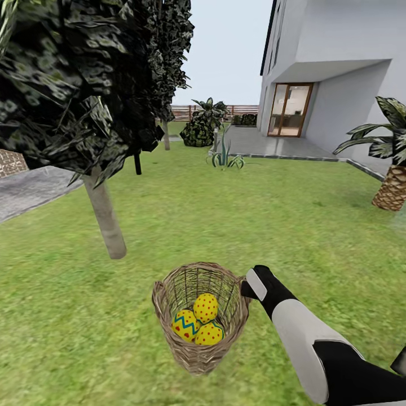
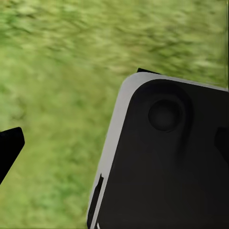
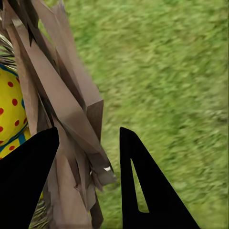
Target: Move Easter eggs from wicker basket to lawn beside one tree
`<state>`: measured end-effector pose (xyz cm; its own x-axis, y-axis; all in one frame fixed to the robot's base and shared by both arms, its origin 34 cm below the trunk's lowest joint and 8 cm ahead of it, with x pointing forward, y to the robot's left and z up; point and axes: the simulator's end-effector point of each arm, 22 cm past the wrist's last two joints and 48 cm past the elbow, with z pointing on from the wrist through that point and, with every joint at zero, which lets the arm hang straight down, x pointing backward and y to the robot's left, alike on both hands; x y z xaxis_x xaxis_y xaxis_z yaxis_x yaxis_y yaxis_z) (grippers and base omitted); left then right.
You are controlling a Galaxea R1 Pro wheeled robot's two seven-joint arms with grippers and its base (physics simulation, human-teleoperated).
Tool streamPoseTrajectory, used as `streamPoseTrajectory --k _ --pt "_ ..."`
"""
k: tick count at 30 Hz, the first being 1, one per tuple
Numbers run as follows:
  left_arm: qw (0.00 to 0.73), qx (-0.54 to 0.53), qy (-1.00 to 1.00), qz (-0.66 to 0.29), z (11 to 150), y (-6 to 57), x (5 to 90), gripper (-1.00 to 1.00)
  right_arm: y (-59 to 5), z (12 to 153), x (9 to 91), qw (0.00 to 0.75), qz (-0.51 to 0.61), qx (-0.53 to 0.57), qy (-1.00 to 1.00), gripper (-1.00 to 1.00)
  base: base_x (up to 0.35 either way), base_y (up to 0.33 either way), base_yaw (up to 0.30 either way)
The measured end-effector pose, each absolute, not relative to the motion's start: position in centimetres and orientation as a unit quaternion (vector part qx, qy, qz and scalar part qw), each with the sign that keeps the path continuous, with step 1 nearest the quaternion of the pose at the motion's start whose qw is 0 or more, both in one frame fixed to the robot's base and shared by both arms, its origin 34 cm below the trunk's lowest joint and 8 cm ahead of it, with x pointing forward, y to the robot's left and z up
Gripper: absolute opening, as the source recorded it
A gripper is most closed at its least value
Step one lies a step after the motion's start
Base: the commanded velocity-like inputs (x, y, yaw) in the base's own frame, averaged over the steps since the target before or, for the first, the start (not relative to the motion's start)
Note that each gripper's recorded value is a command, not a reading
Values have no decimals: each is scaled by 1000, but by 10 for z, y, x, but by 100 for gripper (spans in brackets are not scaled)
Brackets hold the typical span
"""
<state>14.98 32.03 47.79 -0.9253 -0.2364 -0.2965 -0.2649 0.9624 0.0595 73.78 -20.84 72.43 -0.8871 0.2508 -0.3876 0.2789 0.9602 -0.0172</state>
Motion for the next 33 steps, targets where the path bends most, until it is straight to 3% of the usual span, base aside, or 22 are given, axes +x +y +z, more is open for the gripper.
streamPoseTrajectory --k 33 --pt "157 -127 978 51 480 322 154 100 -208 724 738 195 -36 136 971 -100 328 -22 0"
